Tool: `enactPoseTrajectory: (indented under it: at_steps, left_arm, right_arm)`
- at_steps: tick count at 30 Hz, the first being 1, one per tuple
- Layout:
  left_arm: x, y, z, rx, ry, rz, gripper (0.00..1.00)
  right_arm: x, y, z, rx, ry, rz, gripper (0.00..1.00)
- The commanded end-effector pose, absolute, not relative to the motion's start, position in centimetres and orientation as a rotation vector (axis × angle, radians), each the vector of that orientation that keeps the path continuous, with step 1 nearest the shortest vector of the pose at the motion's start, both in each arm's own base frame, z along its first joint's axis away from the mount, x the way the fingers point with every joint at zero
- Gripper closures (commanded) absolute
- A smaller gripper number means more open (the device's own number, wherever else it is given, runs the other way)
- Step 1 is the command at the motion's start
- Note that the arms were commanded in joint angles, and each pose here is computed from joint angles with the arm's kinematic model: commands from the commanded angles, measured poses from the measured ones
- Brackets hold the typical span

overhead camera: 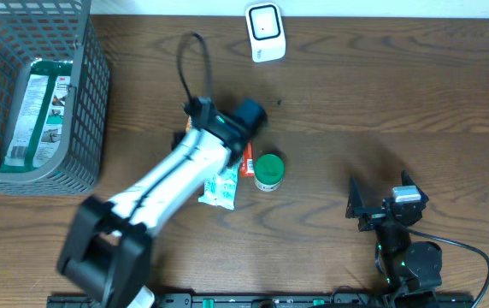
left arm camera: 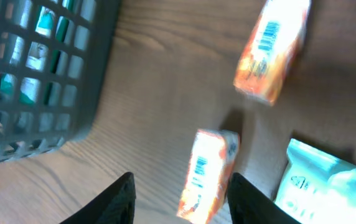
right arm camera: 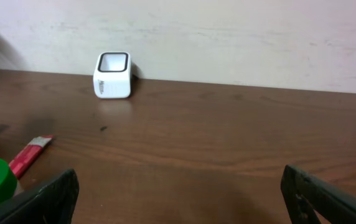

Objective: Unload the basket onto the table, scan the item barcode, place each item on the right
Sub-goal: 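Lay the Kleenex pack beside the other one and open left gripper, then reach the left gripper into the basket and grasp the green 3M gloves pack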

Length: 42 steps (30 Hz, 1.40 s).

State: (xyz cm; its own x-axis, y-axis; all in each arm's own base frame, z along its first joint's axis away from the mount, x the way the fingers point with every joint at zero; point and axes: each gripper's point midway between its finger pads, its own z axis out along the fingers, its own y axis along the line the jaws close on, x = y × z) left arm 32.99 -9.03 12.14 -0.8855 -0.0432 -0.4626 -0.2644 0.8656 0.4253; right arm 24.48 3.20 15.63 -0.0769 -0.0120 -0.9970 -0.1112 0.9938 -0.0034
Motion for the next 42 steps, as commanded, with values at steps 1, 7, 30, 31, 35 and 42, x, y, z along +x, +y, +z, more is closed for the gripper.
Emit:
enactPoseTrajectory:
  at_steps: [1, 7, 30, 31, 35, 42]
  left_arm:
    - [35.8, -8.1, 19.9, -0.286, 2.562, 0.403, 0.43]
    - [39.4, -0.2, 30.6, -0.546, 2.355, 0.225, 0.37]
    - [40.4, 24.1, 19.6, -0.867, 2.546, 0.56, 0.25]
    - [40.7, 24.1, 18.1, -0.842, 2.591, 0.554, 0.23]
    - [41.7, 23.5, 13.2, -0.742, 2.738, 0.492, 0.21]
    - [42.1, 23.4, 6.4, -0.597, 2.915, 0.466, 0.17]
  right_arm:
    - [24.5, 2.9, 15.5, -0.071, 1.651, 0.084, 0.01]
    - [24.5, 2.9, 15.5, -0.07, 1.65, 0.084, 0.01]
    - [24.5, 2.9, 15.5, -0.07, 1.65, 0.084, 0.01]
    - [24.5, 2.9, 15.5, -0.07, 1.65, 0.084, 0.01]
    - [24.5, 2.9, 15.5, -0.07, 1.65, 0.084, 0.01]
    - [24.5, 2.9, 15.5, -0.07, 1.651, 0.084, 0.01]
